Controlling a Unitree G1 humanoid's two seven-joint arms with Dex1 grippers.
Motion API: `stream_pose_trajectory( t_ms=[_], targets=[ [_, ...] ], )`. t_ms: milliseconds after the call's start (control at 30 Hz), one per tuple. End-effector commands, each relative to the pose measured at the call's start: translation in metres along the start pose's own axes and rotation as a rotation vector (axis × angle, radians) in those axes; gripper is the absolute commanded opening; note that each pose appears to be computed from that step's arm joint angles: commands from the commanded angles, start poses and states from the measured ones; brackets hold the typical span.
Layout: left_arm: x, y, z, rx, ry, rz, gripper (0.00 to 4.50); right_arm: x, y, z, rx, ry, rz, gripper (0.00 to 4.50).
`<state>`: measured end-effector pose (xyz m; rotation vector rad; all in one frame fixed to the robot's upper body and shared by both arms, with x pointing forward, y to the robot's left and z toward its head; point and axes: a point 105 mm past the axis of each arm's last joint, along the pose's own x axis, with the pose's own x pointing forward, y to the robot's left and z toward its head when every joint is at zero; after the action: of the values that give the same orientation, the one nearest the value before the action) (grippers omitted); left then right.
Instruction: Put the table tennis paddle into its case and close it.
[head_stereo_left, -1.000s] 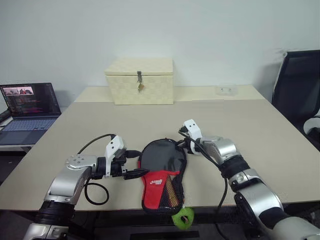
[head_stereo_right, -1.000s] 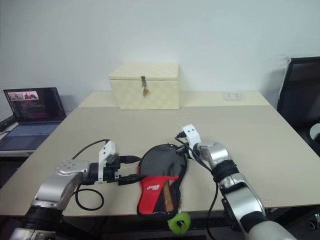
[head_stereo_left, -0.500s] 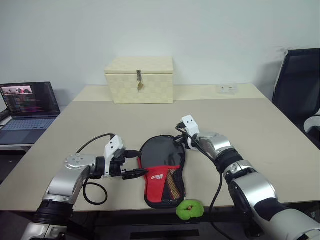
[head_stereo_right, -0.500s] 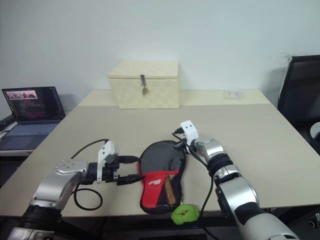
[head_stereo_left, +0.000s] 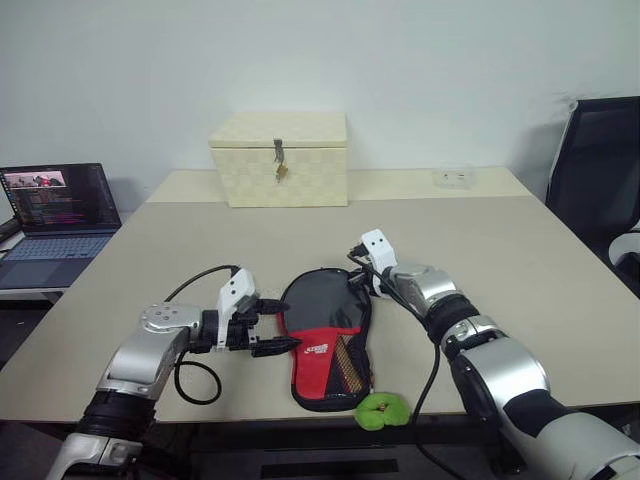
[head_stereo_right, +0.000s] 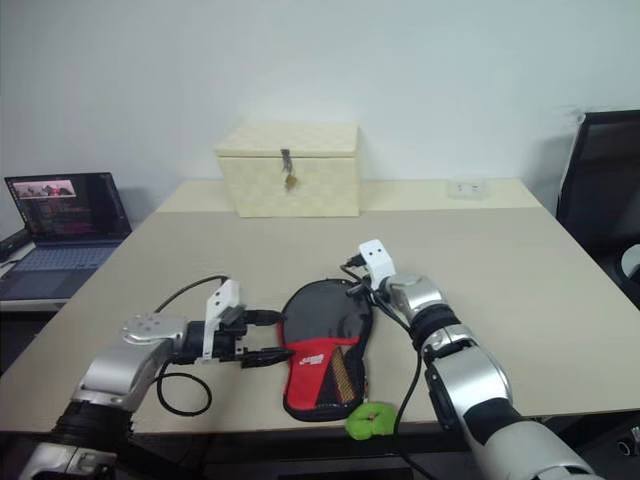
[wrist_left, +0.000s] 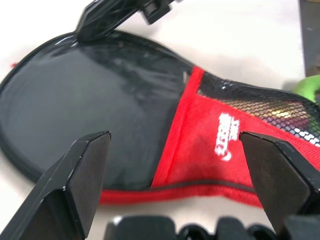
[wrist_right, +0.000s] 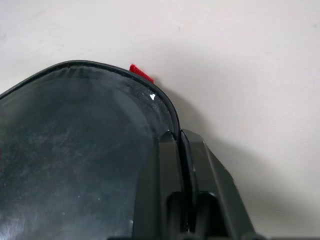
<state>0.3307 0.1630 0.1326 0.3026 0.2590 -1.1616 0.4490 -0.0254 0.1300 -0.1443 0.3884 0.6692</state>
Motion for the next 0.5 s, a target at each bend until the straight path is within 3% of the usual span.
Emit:
stream_pose_trajectory(
  t_ms=[33, 200, 333, 500],
  targets=[
    [0.005, 0.004, 0.009, 0.057, -0.008, -0.020, 4.50, -0.002, 0.004, 0.030, -0.009, -0.089, 0.002, 1.35],
    [0.018, 0.007, 0.012, 0.101, 0.001, -0.069, 4.50, -0.016, -0.001, 0.068, 0.033, -0.244, -0.007, 3.09],
    [0.037, 0.013, 0.013, 0.150, 0.014, -0.104, 4.50, -0.044, 0.001, 0.077, 0.001, -0.302, 0.045, 4.49],
    [0.064, 0.020, 0.019, 0.212, 0.025, -0.162, 4.50, -0.095, 0.013, 0.030, -0.071, -0.209, 0.099, 4.49]
  ],
)
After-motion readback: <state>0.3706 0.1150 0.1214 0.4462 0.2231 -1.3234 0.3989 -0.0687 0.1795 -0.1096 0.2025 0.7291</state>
